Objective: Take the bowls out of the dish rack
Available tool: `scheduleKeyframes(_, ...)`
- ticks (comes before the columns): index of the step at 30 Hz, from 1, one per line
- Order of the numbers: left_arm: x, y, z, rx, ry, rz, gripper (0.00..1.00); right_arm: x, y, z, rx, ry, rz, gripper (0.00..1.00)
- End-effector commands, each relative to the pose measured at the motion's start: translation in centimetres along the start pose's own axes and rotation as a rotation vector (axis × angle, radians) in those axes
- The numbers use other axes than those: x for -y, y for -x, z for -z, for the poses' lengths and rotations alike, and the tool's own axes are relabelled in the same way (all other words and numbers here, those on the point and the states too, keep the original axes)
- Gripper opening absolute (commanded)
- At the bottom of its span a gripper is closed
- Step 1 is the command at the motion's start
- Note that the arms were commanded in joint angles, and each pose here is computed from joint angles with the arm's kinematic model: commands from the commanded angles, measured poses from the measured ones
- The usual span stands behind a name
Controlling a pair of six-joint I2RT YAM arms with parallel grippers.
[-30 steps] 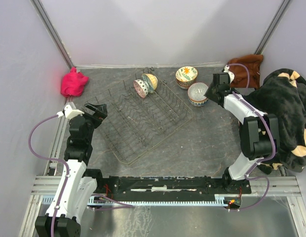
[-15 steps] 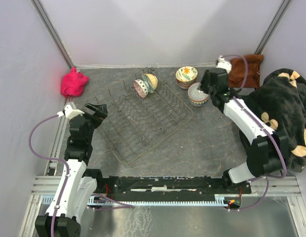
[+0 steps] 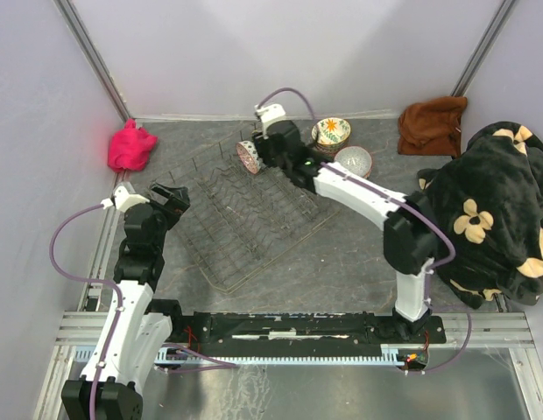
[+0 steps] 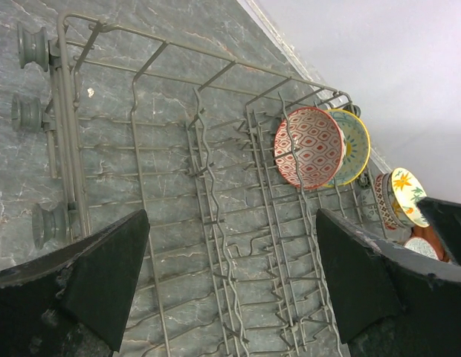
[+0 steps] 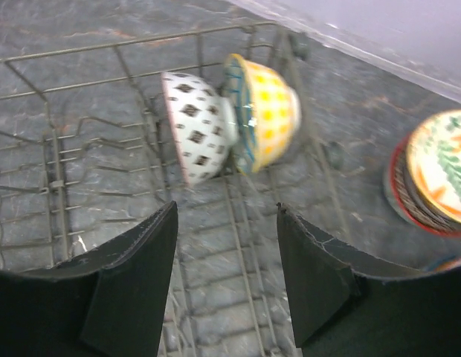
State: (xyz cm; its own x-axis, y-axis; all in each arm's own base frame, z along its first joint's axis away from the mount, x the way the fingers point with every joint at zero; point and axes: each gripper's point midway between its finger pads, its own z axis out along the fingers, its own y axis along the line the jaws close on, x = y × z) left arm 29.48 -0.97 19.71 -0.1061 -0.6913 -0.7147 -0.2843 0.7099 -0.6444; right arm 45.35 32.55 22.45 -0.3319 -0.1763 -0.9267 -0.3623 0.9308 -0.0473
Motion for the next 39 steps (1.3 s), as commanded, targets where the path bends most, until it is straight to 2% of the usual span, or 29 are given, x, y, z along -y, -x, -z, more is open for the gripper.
scheduleKeyframes(1, 1.2, 2.1, 0.4, 0.052, -0.019, -0.032, 0.99, -3.7, 2.2, -1.8, 0.038, 0.007, 0.113, 0.63)
scheduleKeyframes(11, 1.1, 2.3, 0.3, 0.058, -0.007, -0.046, 0.99, -7.4, 0.5, -5.9, -0.002, -0.009, 0.193, 0.63)
scheduleKeyframes(17, 1.0, 2.3, 0.3, 0.061, -0.005, -0.048, 0.99, -8.0, -0.8, -7.3, 0.005, -0.111, 0.298, 0.63)
scheduleKeyframes(30, 1.0, 2.3, 0.2, 0.066, -0.005, -0.042, 0.99, -7.0, -2.0, -9.0, 0.039, -0.34, 0.412, 0.59)
scheduleKeyframes(39, 1.0, 2.4, 0.2, 0.07, -0.004, -0.038, 0.99, -5.9, -2.4, -9.8, 0.06, -0.464, 0.432, 0.56)
